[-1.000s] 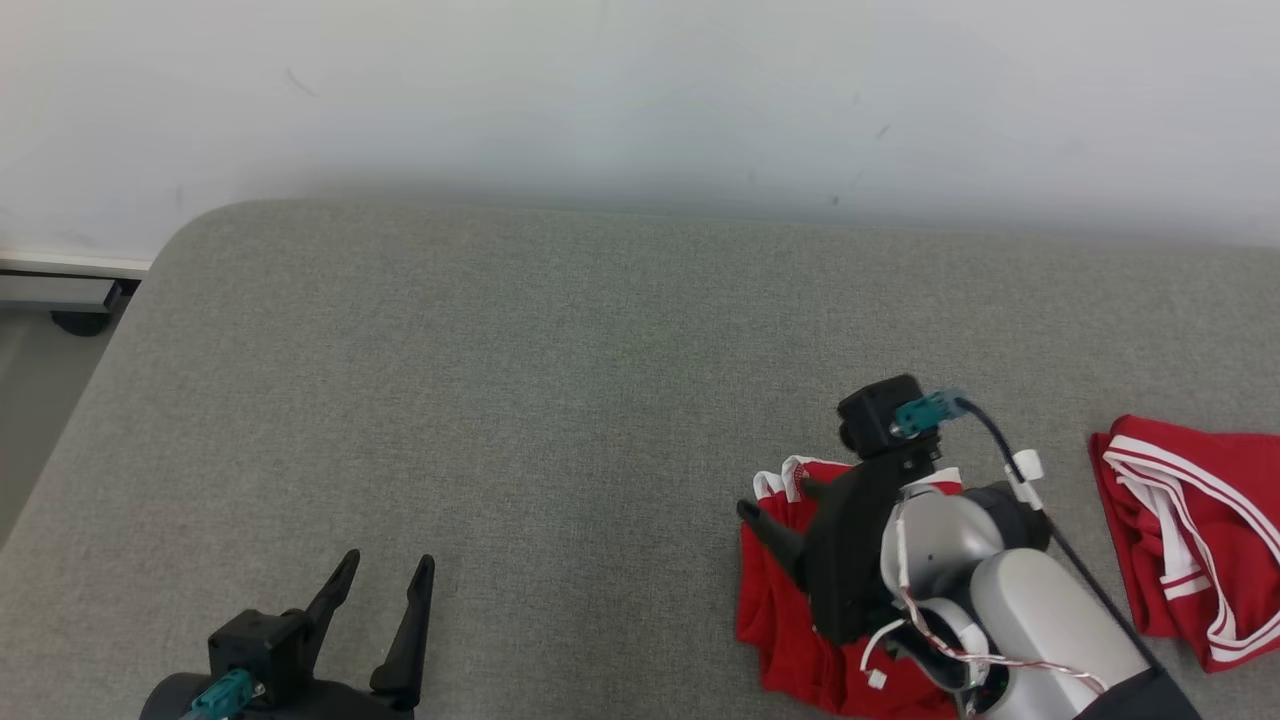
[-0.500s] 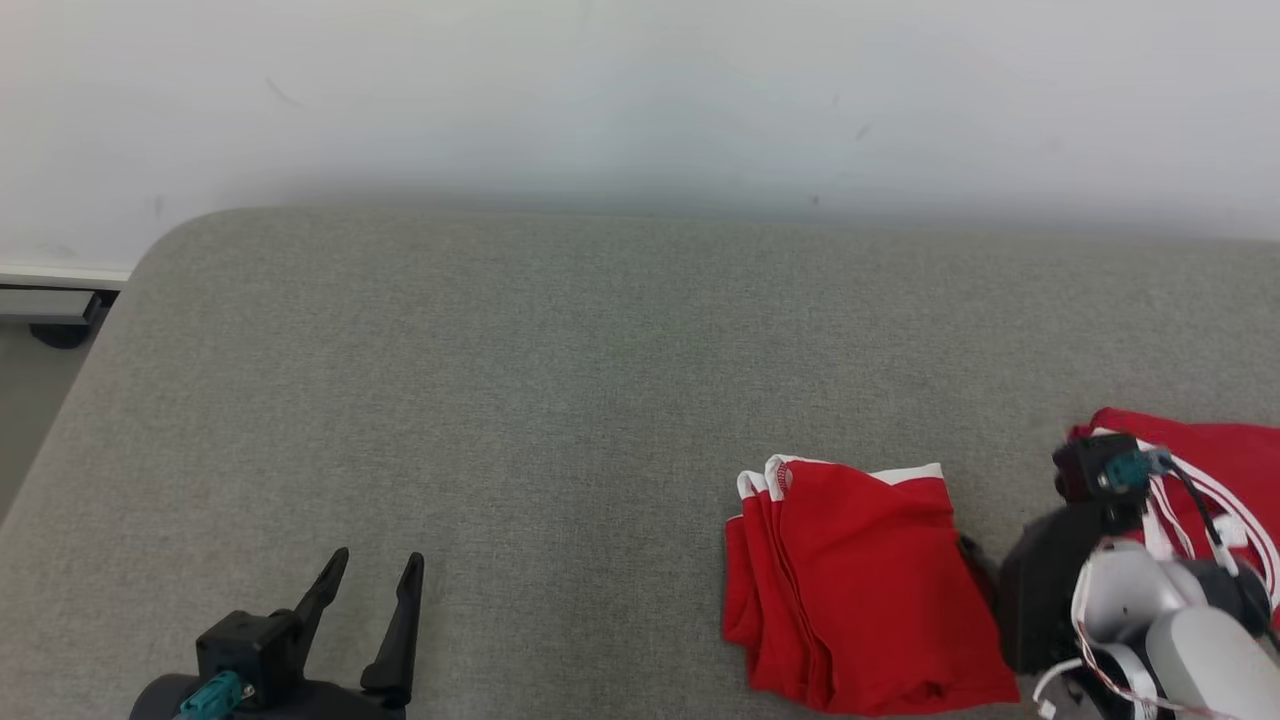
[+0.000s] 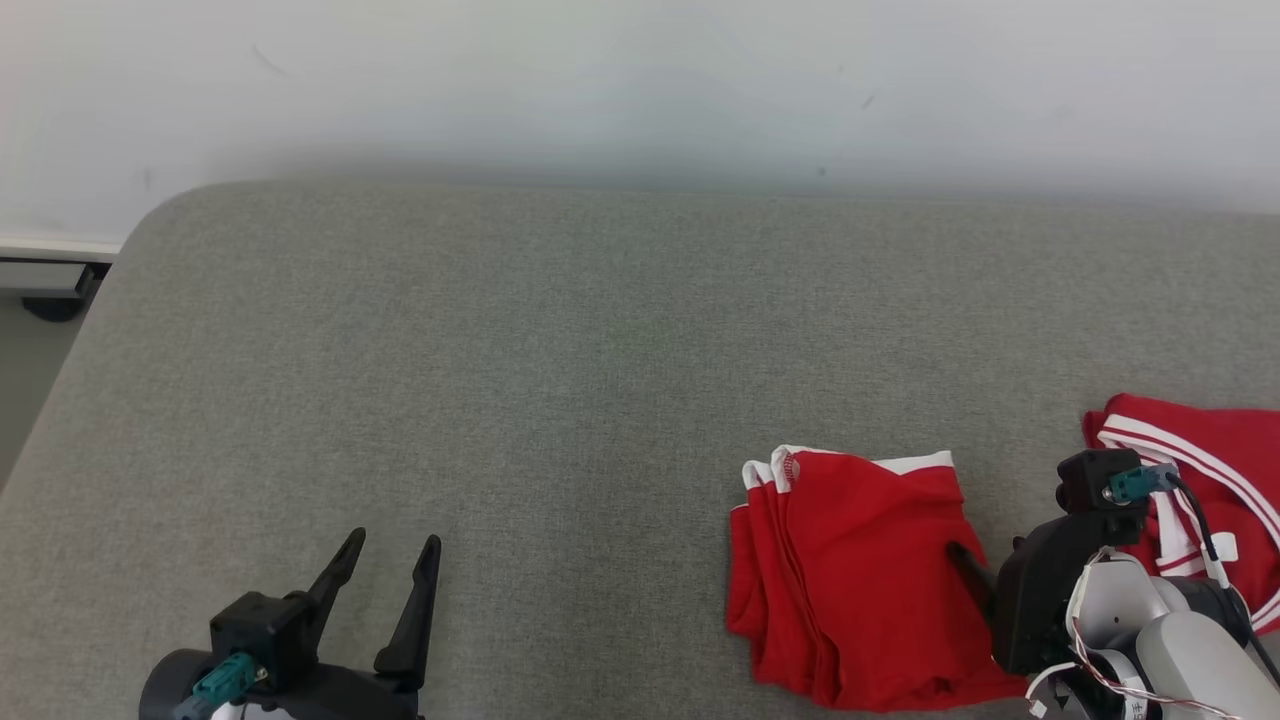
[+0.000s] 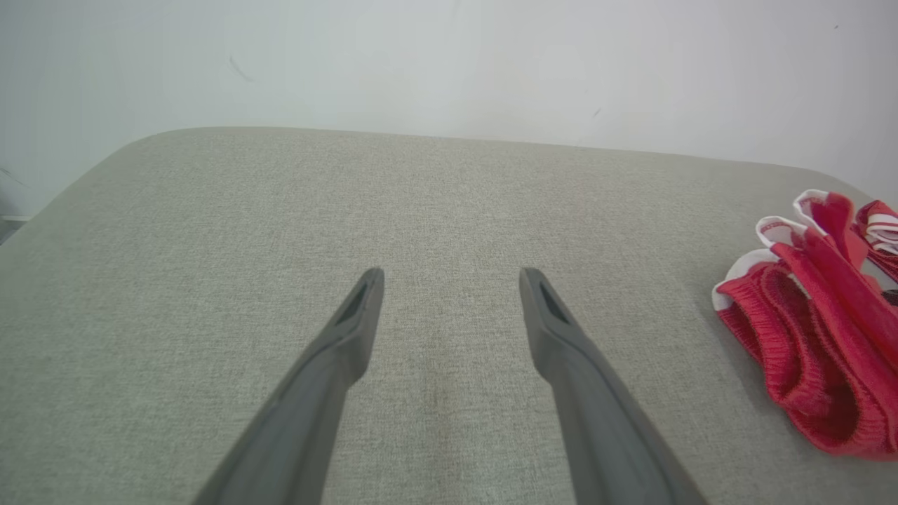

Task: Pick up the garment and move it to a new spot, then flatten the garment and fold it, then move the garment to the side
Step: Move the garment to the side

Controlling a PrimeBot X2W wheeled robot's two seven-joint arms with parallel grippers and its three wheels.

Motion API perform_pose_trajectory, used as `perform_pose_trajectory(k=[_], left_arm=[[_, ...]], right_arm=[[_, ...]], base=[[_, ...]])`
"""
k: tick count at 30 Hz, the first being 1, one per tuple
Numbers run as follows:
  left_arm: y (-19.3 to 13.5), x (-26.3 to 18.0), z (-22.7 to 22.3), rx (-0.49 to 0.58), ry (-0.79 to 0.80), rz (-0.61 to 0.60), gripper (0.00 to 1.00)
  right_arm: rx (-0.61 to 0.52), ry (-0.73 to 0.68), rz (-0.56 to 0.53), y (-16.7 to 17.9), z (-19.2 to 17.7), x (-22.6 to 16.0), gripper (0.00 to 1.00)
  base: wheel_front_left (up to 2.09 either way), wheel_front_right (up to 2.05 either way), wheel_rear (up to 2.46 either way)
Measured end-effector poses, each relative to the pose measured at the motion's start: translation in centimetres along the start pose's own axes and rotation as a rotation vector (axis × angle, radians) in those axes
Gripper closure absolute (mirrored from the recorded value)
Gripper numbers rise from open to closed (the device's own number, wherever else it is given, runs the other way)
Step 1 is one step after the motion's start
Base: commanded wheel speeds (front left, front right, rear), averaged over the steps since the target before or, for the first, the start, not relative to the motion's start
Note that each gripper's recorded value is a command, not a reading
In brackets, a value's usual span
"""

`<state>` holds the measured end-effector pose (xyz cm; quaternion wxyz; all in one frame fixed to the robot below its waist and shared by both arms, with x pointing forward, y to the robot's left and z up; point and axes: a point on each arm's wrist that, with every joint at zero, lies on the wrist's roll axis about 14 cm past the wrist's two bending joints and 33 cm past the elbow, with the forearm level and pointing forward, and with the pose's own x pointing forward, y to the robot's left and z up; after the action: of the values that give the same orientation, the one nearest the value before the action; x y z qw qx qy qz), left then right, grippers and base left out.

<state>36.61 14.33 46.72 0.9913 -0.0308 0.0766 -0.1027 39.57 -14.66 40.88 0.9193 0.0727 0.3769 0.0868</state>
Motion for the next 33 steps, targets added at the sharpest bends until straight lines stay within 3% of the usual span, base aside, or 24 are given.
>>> perform_pose_trajectory(k=[16,17,19,22,28,33], left_arm=[[1.3,-0.5,-0.6,-0.003,0.021,0.041,0.0],[1.3,-0.5,-0.7,-0.003,0.021,0.042,0.0],[1.4,-0.6,-0.8,-0.003,0.024,0.045,0.0],[1.4,-0.6,-0.8,-0.005,0.025,0.047,0.0],[1.5,-0.8,-0.8,-0.006,0.025,0.052,0.0],[1.2,-1.1,-0.7,-0.009,0.018,0.051,0.0]], right_arm=[[0.004,0.065,0.03,1.1,-2.1,2.3,0.0],[0.009,0.069,0.032,1.1,-2.2,2.3,0.12],[0.026,0.073,0.032,1.1,-2.2,2.4,0.63],[0.05,0.072,0.039,1.1,-2.0,2.5,1.0],[0.02,0.061,0.056,1.5,-1.5,2.4,1.0],[-0.072,-0.026,0.027,0.8,1.6,1.5,1.0]], base=[[0.0,0.0,0.0],[0.0,0.0,0.0],[0.0,0.0,0.0],[0.0,0.0,0.0],[0.0,0.0,0.0],[0.0,0.0,0.0]])
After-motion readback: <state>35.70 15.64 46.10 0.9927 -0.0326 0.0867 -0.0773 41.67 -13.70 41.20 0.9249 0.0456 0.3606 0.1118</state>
